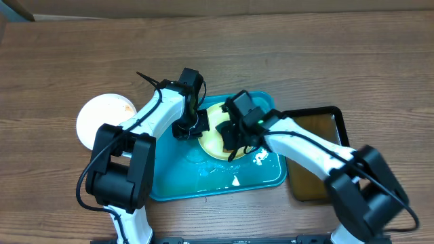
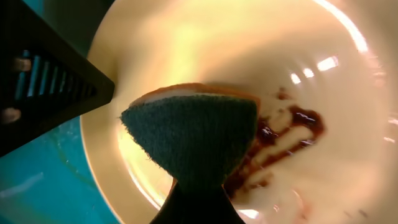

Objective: Clean dirty plates on tray and stack at the side

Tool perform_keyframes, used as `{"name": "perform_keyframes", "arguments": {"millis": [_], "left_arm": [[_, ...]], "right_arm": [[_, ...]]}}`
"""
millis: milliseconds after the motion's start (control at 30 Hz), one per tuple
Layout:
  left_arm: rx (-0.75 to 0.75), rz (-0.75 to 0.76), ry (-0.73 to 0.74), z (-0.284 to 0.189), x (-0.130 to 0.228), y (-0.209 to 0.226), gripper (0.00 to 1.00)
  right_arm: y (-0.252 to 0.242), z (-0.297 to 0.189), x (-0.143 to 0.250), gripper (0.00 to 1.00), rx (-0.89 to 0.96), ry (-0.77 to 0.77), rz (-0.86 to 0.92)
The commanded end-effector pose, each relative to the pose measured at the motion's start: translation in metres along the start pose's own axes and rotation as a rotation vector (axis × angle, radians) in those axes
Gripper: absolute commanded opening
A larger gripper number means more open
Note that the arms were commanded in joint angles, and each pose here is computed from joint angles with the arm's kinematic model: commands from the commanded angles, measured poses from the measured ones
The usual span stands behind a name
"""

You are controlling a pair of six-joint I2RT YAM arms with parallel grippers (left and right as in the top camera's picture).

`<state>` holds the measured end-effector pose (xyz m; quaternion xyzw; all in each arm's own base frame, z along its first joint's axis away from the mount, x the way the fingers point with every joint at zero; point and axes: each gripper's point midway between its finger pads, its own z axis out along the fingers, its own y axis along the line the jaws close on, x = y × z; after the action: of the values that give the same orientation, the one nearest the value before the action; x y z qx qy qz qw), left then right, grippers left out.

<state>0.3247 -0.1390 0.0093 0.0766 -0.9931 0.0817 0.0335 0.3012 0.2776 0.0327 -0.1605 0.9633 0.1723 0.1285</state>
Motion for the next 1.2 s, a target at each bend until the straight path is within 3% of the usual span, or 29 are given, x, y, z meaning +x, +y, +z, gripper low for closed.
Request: {"name": "perform_keyframes", "arguments": {"millis": [0,500,867,1033,1167], "left_arm": [[-0.016,-0.012,0.024,0.006,0.005,0.006,0.04],[-0.019,-0.012,0.029,0.006,0.007,0.007,0.04],[-0.026,-0.015,0.042,0.011,0.012,0.011,0.04],[-0.027,-0.015,0.045,0.012,0.013,0.011,0.04],[-0.027,-0.016,0.044,0.012,0.013,0.011,0.04]], "right_arm": [[-0.004,0.011,-0.001,0.04,0.028,-0.007,0.003],[-0.069,-0.001,-0.025,0.04,0.413,-0.15,0.002],[-0.063,-0.001,-0.025,0.04,0.376,-0.143,0.055],[-0.026,-0.019,-0.044,0.04,0.223,-0.153,-0.078],[-0.014,-0.045,-0.063,0.04,0.213,-0.19,-0.136]]}}
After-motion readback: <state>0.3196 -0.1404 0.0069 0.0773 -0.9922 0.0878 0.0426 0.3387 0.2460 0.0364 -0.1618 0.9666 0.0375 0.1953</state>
